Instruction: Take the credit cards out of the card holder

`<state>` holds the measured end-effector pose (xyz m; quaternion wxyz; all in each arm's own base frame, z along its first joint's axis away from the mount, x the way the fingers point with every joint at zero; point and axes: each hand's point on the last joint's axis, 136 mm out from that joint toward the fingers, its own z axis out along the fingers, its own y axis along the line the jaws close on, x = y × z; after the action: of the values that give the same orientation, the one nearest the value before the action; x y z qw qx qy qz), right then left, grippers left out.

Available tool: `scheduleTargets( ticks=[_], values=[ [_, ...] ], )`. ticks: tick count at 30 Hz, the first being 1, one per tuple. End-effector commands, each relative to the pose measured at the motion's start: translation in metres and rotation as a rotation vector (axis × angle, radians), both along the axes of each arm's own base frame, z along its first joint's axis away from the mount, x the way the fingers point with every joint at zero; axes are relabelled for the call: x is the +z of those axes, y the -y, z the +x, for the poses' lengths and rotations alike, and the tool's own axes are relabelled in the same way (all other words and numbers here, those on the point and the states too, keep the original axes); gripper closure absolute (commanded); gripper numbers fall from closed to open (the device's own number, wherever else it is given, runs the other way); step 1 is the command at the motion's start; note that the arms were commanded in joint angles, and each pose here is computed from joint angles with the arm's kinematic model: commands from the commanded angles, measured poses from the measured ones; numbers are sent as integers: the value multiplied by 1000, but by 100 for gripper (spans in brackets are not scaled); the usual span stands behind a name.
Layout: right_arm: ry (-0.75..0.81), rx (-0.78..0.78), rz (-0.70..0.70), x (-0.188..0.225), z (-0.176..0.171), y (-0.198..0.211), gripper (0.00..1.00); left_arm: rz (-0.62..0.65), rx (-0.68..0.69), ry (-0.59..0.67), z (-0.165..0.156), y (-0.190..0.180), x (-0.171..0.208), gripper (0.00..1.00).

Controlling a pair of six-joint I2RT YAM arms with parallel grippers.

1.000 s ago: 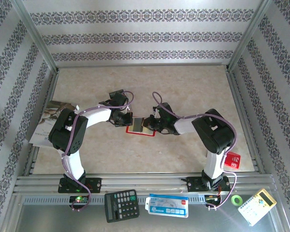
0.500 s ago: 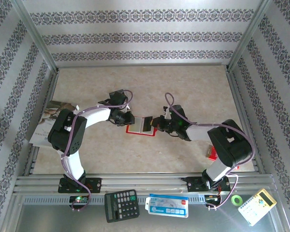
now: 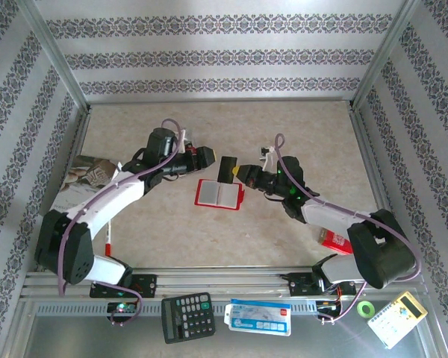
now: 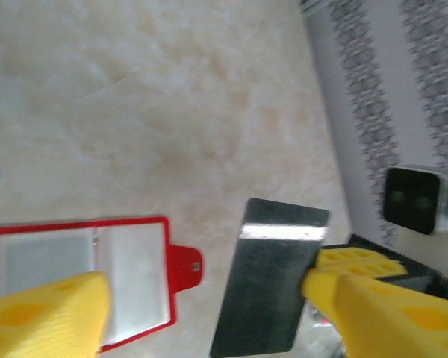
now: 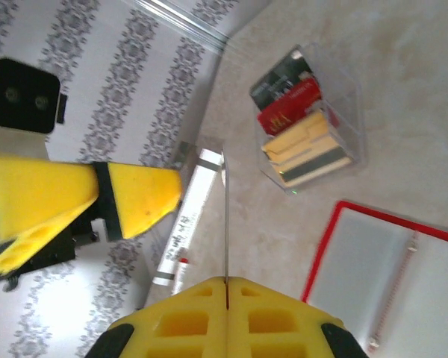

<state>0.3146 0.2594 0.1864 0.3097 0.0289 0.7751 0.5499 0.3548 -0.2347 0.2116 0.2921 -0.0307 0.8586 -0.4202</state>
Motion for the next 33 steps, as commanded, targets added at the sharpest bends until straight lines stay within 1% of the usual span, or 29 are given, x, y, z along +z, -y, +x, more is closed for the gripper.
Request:
scheduleTargets(
  ticks=[1, 3, 6, 8, 11, 12, 13, 23, 29, 33],
  values=[
    [114, 20, 159, 54, 13, -9, 100, -192, -11, 90, 3, 5, 38, 11],
    [132, 27, 213, 68, 19, -12, 100, -253, -18, 102, 5, 5, 44, 7],
    [134, 29, 260, 79, 27, -16, 100, -328, -27, 99, 12, 6, 47, 6],
    [130, 33, 279, 84, 30, -18, 100, -384, -43, 105, 14, 7, 51, 7],
    [120, 28, 300, 89, 35, -20, 100, -445, -67, 108, 18, 8, 57, 21],
    [117, 26, 305, 90, 37, -20, 100, -454, -63, 100, 19, 7, 57, 26],
    [116, 27, 307, 91, 37, -21, 100, -455, -58, 100, 20, 5, 55, 29],
    [90, 30, 327, 93, 45, -25, 100, -459, -96, 63, 13, 6, 49, 58],
    [82, 33, 331, 91, 45, -25, 100, -471, -126, 88, 9, 7, 64, 74],
    [78, 32, 328, 88, 43, -24, 100, -446, -117, 87, 10, 5, 62, 84]
  ],
)
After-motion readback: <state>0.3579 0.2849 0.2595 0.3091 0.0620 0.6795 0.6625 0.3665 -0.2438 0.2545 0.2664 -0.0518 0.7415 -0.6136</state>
